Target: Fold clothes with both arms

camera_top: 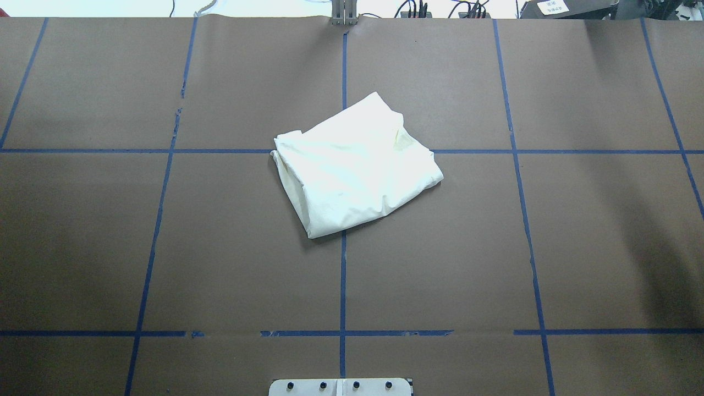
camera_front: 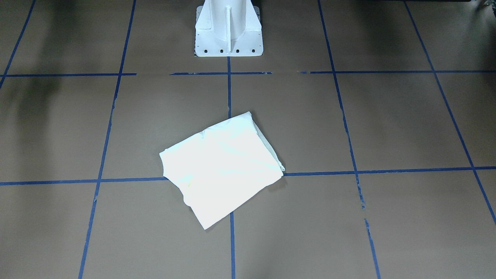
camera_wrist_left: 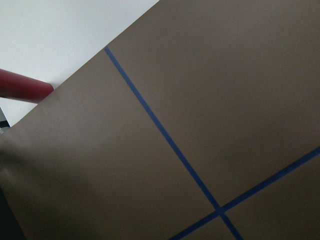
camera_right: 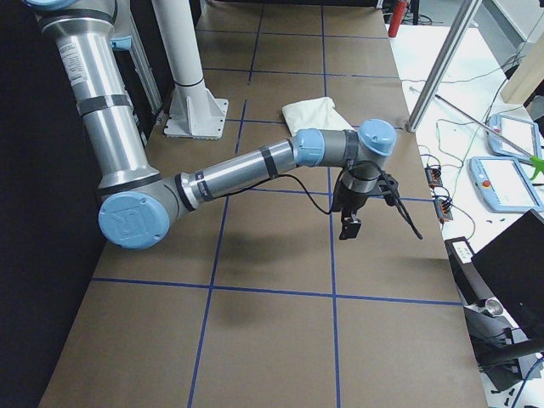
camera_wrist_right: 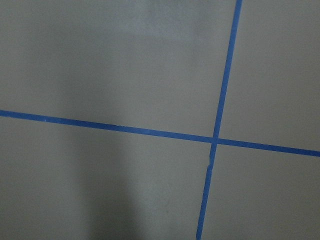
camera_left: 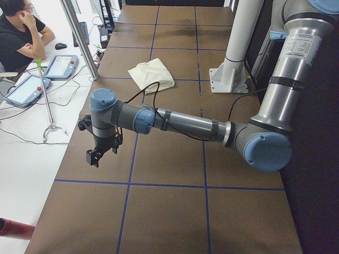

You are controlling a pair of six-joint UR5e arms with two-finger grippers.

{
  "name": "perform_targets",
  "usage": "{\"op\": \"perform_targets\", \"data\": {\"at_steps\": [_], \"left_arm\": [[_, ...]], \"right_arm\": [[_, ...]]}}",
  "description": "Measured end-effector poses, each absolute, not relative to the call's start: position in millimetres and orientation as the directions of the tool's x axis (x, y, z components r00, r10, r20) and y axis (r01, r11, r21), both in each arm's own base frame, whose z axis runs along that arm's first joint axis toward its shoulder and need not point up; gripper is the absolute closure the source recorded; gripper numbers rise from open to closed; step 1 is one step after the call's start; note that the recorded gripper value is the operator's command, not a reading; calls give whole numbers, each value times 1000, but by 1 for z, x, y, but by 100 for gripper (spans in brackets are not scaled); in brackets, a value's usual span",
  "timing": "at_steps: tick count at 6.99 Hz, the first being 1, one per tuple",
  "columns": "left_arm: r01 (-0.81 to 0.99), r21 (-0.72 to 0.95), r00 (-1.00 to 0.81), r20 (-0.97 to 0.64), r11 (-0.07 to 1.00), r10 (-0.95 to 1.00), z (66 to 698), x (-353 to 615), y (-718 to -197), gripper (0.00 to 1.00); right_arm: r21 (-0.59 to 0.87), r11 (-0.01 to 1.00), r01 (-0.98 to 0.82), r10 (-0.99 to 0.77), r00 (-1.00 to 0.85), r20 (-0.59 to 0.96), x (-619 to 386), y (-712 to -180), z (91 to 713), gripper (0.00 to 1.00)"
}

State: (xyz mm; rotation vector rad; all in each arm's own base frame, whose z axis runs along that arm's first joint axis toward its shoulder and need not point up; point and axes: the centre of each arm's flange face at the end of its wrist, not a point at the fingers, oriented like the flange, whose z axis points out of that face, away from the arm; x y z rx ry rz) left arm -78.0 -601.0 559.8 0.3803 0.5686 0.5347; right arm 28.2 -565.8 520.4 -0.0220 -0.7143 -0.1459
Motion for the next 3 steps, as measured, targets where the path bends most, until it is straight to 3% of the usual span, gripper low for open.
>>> {"op": "perform_targets", "data": {"at_steps": [3], "left_arm": [[-335, 464, 686, -476, 820, 550, 609, -84, -558, 0]], "right_arm": [[52, 990, 130, -128, 692, 711, 40, -528, 556, 0]]}}
